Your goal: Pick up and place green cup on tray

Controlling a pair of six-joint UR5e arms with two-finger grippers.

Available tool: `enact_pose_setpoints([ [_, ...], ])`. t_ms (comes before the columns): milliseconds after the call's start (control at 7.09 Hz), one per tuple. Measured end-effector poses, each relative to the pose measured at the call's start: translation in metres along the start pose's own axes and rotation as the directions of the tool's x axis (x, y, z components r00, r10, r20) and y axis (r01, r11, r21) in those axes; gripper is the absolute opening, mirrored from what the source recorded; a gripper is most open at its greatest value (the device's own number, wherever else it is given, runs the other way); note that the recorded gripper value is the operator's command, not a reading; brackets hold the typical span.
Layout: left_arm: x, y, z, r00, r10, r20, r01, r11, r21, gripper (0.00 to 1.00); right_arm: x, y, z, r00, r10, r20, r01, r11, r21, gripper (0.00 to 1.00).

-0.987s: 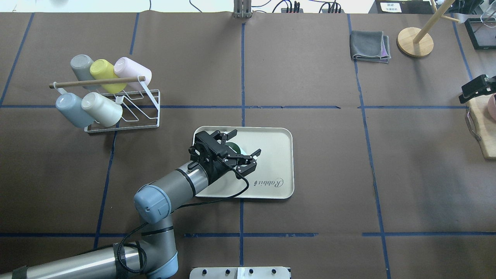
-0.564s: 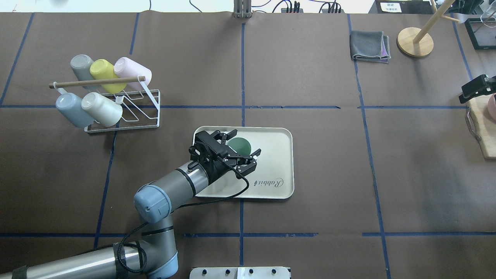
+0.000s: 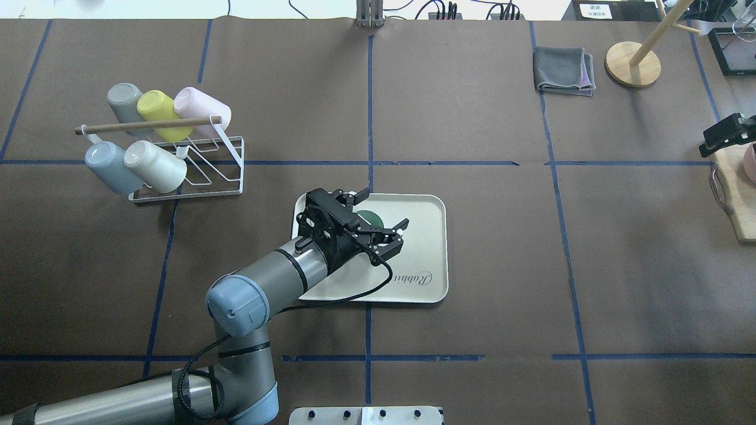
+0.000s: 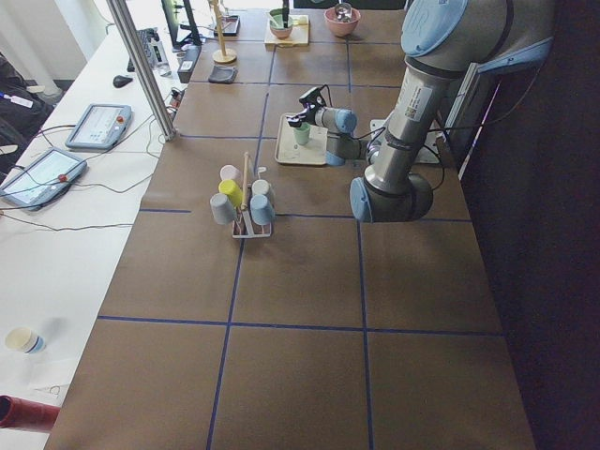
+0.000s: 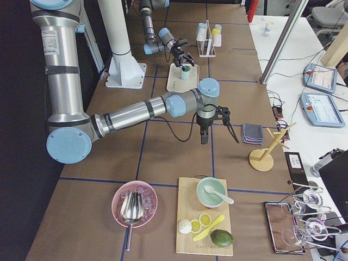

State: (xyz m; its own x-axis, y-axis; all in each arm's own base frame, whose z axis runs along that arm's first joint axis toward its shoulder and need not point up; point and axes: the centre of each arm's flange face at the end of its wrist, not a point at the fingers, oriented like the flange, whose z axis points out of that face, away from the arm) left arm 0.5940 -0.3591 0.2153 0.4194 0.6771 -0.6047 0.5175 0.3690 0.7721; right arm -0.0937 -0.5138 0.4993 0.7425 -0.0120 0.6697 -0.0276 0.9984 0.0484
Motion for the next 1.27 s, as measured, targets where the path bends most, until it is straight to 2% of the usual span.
enact_pose_setpoints([
  [282,0.013,-0.062,-0.009,0.998,0.038,0.047,-0.035,0.997,-0.062,0.99,-0.001,-0.001,-0.001,1.000,-0.001,0.001,0.001,1.000,0.002,1.00],
  [564,-0.011,-0.121,-0.020,0.996,0.072,0.061,-0.061,0.983,-0.172,1.00,-0.003,-0.002,-0.002,1.000,-0.005,0.002,0.005,1.000,0.006,1.00],
  [846,-0.049,-0.182,-0.045,0.991,0.083,0.107,-0.049,0.955,-0.294,1.00,-0.007,-0.005,-0.005,1.000,-0.010,0.004,0.010,1.000,0.013,1.00],
  [987,-0.083,-0.206,-0.060,0.989,0.064,0.131,-0.010,0.926,-0.377,1.00,-0.009,-0.007,-0.007,1.000,-0.013,0.006,0.013,1.000,0.017,1.00],
  [1128,-0.133,-0.230,-0.085,0.985,0.039,0.165,0.045,0.879,-0.474,1.00,-0.010,-0.009,-0.009,1.000,-0.015,0.007,0.015,1.000,0.021,1.00],
  [1269,-0.188,-0.255,-0.118,0.980,0.012,0.197,0.100,0.832,-0.546,0.99,-0.012,-0.010,-0.010,1.000,-0.016,0.008,0.016,1.000,0.023,1.00],
])
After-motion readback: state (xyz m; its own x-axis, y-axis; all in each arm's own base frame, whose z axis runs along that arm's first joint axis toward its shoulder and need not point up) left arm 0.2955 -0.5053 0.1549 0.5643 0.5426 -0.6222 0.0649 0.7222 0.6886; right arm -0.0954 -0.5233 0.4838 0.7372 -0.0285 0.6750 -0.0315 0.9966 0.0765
